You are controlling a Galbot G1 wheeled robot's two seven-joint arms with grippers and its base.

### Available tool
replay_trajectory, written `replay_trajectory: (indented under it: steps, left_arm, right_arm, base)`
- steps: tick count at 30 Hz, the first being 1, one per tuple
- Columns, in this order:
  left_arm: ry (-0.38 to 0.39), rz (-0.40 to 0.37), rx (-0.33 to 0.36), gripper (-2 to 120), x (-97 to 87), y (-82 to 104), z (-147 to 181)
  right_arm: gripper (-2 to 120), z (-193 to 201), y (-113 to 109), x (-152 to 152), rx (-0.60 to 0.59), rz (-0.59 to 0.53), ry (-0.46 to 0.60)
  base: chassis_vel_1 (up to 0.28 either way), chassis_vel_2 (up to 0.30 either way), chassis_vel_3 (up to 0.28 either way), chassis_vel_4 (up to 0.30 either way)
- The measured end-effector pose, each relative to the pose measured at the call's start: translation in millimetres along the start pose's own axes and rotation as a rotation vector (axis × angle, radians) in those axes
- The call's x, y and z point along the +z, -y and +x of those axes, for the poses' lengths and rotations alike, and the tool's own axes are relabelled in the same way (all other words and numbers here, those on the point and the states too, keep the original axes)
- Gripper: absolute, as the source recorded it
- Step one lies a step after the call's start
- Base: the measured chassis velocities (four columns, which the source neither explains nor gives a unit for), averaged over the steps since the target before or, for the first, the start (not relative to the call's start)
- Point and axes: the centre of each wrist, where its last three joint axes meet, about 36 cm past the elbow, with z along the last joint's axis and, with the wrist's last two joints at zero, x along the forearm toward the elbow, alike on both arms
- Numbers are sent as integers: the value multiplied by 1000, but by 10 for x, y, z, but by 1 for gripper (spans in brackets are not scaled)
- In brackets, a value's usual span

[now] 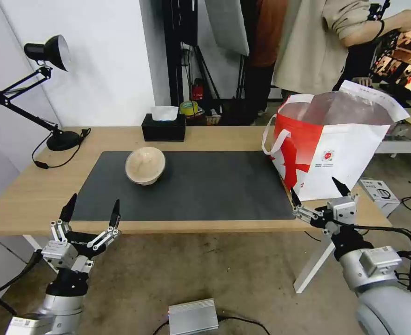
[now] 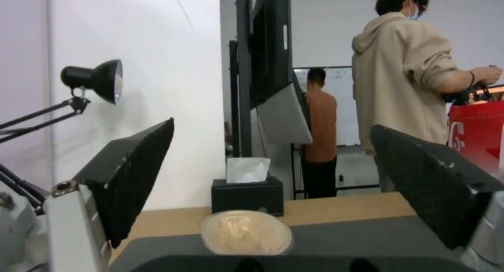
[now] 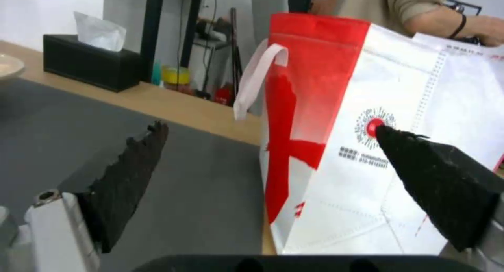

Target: Pick up the trash from the table and place it into the takeout bag.

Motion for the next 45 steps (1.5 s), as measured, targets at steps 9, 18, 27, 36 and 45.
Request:
replay_trajectory:
  steps: [9,18,27,36,45]
  left_arm:
    - [4,1,-1,100,-24,17,-5]
    - [-3,2,1,100,-33,24,21]
    - [-5,0,4,100,-25,19,19]
    - [-8,0,12,100,-24,5,-21]
    - [-12,-1,42,100,0,7,-143]
  right_arm:
    - [100,135,-78,-29,18,-22,-5]
    - [100,286,-88,-124,19,-27,32]
    - [100,321,-83,-121,11,1,45]
    - [100,313,-101,-69,-10,27,56]
    - [100,311,-103,-58,-13,26,55]
  base:
    - [0,0,0,0]
    - [0,0,0,0]
    - [0,0,0,0]
    - [0,0,0,0]
    - [0,0,0,0]
